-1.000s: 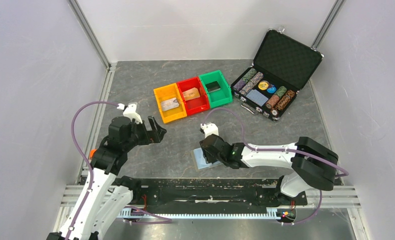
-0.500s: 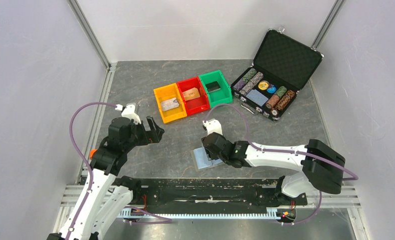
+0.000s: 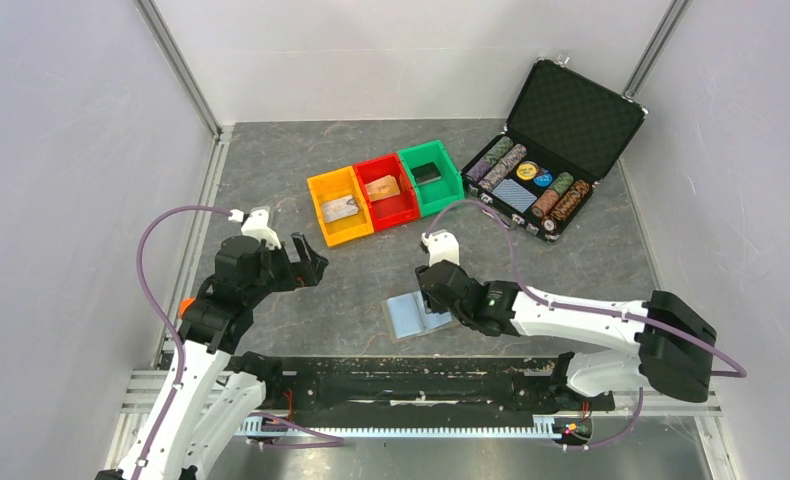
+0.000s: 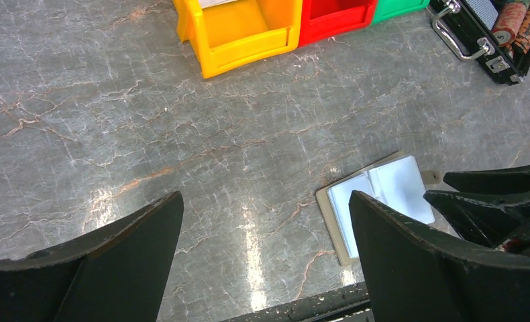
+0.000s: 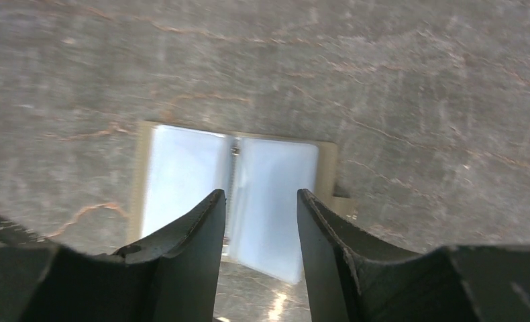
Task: Take the credit cards out of the card holder
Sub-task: Remove the credit card from the card holder.
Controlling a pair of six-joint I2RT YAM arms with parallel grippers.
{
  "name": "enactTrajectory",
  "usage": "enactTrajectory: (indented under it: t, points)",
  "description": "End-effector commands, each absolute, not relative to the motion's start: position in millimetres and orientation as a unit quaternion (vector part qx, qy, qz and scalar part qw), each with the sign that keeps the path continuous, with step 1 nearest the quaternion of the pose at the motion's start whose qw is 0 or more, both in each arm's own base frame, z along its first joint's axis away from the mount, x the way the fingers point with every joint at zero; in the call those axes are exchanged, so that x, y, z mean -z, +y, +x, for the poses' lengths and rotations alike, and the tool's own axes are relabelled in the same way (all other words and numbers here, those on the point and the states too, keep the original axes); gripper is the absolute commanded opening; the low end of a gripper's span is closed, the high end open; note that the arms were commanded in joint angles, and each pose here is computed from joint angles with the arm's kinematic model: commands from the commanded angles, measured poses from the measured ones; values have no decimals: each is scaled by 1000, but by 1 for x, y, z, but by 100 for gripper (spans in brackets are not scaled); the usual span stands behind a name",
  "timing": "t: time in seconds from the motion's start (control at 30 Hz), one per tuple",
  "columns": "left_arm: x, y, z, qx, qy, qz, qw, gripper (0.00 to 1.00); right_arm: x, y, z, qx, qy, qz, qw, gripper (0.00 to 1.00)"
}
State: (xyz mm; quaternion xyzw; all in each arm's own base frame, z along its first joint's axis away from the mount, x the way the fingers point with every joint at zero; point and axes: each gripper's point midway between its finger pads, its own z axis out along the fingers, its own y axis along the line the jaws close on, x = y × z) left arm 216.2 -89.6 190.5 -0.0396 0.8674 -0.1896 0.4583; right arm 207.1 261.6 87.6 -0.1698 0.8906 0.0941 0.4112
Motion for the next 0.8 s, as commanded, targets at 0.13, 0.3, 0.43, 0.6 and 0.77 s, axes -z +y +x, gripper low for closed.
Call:
enactTrajectory:
  t: [0.13,0.3,0.43,0.6,0.77]
  points:
    - [-201,-91,219,196,856,-37,477,100,-102,321,191,-170,872,-196,416,60]
    - [-201,-90,219,194,856,-37,478,100,-86,339,186,-152,874,-221,406,67]
    - [-202,-89,219,193,855,-39,480,100,-72,348,179,-148,878,-238,388,74]
    - [-203,-87,218,189,853,-42,485,100,-51,342,178,-120,886,-244,375,75]
    - [-204,-87,218,189,852,-42,486,100,-43,338,179,-107,887,-248,373,68]
